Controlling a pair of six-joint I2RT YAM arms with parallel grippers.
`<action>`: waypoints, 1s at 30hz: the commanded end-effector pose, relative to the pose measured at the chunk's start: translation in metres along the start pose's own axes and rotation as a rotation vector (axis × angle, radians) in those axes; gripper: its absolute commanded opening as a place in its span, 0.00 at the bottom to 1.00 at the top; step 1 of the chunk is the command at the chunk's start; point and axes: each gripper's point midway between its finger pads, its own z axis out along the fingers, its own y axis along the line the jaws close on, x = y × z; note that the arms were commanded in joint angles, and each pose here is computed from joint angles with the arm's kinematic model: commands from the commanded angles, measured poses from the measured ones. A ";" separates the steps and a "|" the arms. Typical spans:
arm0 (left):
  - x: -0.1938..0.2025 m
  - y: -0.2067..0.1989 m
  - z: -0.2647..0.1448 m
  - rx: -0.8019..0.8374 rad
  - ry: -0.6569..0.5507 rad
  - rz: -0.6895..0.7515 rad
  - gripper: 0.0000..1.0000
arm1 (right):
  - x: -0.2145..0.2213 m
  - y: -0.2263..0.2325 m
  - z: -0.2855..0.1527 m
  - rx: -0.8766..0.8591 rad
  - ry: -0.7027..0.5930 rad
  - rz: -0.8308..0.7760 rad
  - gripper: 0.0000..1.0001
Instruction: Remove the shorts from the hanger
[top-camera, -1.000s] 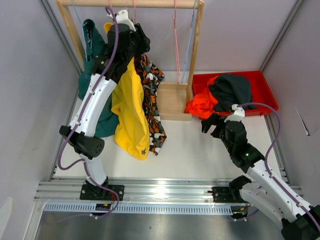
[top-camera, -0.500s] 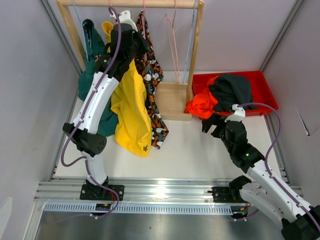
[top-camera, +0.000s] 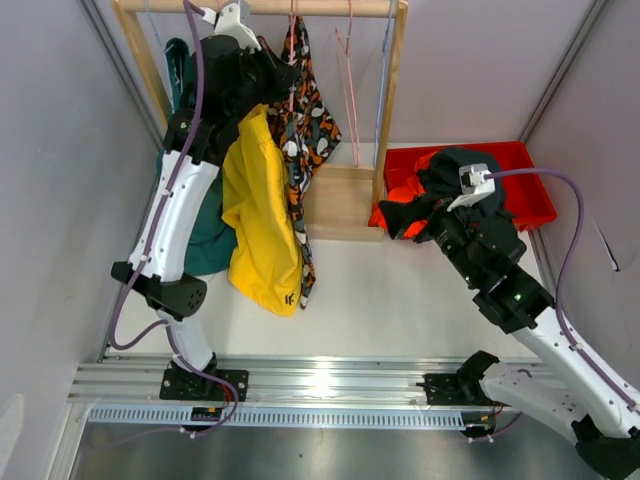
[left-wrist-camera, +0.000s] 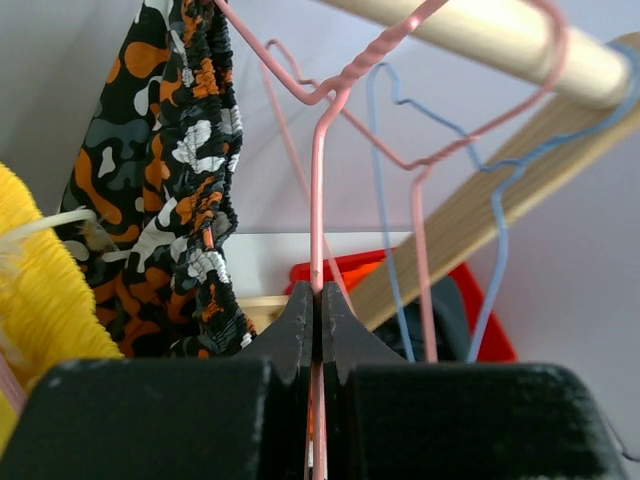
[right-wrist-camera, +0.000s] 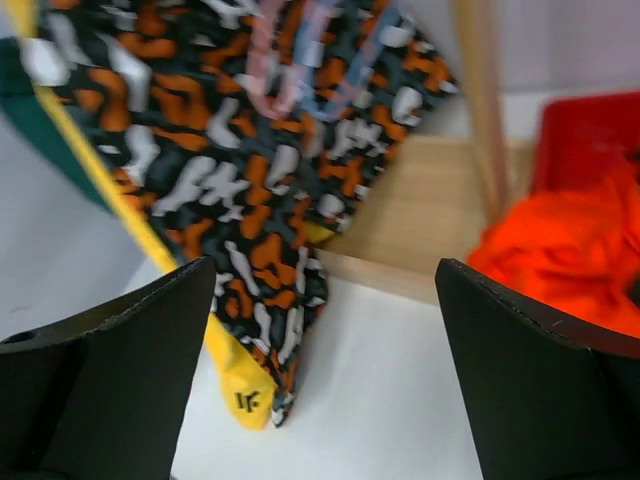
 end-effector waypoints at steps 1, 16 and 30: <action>-0.058 -0.047 -0.052 0.176 -0.136 -0.070 0.00 | -0.036 0.063 -0.002 -0.192 -0.075 -0.045 0.99; -0.056 -0.080 -0.082 0.294 -0.115 -0.135 0.00 | -0.013 0.184 0.071 -0.313 -0.076 -0.083 0.99; -0.055 -0.084 -0.107 0.336 -0.113 -0.160 0.00 | 0.030 0.192 0.100 -0.257 -0.054 -0.072 0.86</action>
